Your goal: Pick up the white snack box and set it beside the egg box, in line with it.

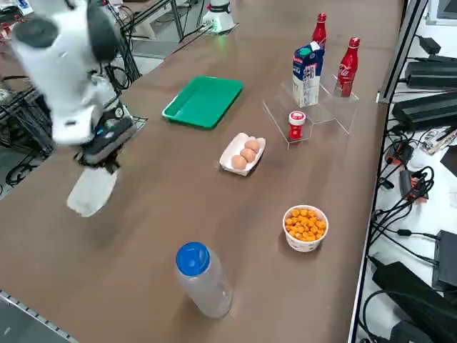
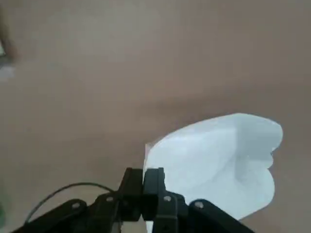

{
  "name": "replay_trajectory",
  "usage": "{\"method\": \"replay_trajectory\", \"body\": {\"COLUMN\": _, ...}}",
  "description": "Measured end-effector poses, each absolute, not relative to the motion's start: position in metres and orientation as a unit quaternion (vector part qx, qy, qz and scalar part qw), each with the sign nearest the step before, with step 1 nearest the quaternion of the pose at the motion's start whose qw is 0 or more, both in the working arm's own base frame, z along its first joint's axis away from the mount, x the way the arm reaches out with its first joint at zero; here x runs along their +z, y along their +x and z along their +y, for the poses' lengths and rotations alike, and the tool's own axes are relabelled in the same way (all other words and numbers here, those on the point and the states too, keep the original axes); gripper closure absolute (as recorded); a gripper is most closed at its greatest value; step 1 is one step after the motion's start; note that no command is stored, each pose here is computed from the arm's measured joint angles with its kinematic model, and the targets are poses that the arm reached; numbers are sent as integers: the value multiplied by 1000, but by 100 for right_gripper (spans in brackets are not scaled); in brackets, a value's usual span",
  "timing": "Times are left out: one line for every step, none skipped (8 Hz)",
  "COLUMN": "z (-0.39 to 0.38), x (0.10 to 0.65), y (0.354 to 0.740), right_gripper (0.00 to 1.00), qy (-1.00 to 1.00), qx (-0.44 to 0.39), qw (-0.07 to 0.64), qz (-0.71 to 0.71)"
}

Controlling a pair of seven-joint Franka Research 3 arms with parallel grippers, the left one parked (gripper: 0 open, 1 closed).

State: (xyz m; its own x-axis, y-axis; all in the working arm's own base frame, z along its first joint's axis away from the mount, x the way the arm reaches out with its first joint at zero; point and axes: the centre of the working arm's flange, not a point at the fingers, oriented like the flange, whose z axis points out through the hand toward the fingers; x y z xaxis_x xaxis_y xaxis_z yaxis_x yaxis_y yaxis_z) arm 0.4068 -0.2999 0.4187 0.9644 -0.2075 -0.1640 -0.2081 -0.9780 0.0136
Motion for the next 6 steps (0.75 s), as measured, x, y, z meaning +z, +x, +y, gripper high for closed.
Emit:
{"method": "replay_trajectory", "body": {"z": -275, "x": 420, "y": 452, "right_gripper": 98, "qy": -991, "qx": 81, "qw": -5, "qz": 109}}
{"method": "replay_trajectory", "body": {"z": -247, "x": 404, "y": 499, "right_gripper": 98, "qy": -990, "qx": 84, "qw": -9, "qz": 112}}
{"method": "replay_trajectory", "body": {"z": -219, "x": 380, "y": 543, "right_gripper": 98, "qy": -990, "qx": 87, "qw": -14, "qz": 110}}
{"method": "replay_trajectory", "body": {"z": -192, "x": 354, "y": 578, "right_gripper": 98, "qy": -989, "qx": 97, "qw": -36, "qz": 102}}
{"method": "replay_trajectory", "body": {"z": -169, "x": 327, "y": 600, "right_gripper": 98, "qy": -986, "qx": 108, "qw": -71, "qz": 103}}
{"method": "replay_trajectory", "body": {"z": -147, "x": 303, "y": 612, "right_gripper": 98, "qy": -983, "qx": 112, "qw": -93, "qz": 113}}
